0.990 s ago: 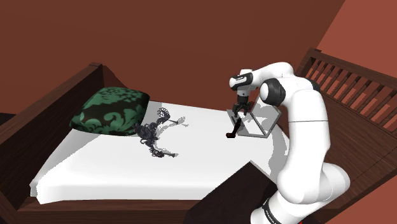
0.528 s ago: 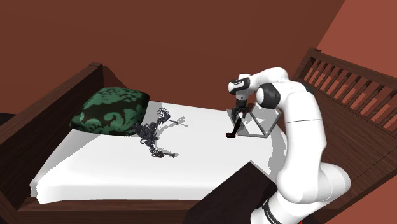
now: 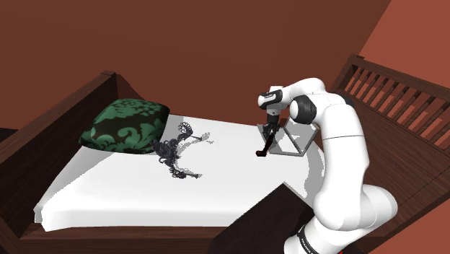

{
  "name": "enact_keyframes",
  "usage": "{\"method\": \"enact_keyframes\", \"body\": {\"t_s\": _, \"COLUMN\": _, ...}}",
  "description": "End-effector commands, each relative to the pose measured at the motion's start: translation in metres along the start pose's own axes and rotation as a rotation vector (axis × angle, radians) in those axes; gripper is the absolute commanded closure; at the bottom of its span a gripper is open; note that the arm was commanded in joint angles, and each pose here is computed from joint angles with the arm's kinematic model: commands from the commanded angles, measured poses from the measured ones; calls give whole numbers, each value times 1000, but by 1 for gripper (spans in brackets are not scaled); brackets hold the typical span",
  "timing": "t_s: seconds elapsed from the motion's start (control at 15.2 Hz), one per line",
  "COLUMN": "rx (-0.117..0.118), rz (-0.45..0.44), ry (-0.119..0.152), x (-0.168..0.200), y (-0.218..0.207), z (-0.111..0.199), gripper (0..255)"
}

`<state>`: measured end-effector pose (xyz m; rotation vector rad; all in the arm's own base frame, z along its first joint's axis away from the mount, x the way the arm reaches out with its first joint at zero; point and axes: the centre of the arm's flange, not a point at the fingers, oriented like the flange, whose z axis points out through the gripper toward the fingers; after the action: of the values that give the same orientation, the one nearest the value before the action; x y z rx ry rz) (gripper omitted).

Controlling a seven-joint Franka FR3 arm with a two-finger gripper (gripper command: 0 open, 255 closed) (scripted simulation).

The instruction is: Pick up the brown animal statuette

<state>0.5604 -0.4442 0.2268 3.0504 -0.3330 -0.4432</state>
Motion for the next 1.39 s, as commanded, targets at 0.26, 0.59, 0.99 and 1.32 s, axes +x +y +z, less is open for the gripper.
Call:
{"method": "enact_keyframes", "body": {"t_s": 0.26, "rx": 1, "rz": -1, "ry": -1, "x": 0, "y": -1, "z": 1, "gripper": 255}}
{"method": "enact_keyframes", "body": {"t_s": 0.59, "rx": 1, "rz": -1, "ry": -1, "x": -7, "y": 1, "z": -25, "gripper": 255}}
{"method": "enact_keyframes", "body": {"t_s": 0.99, "rx": 1, "rz": -1, "ry": -1, "x": -16, "y": 3, "z": -55, "gripper": 255}}
{"method": "enact_keyframes", "body": {"t_s": 1.32, "rx": 1, "rz": -1, "ry": -1, "x": -22, "y": 5, "z": -76, "gripper": 255}}
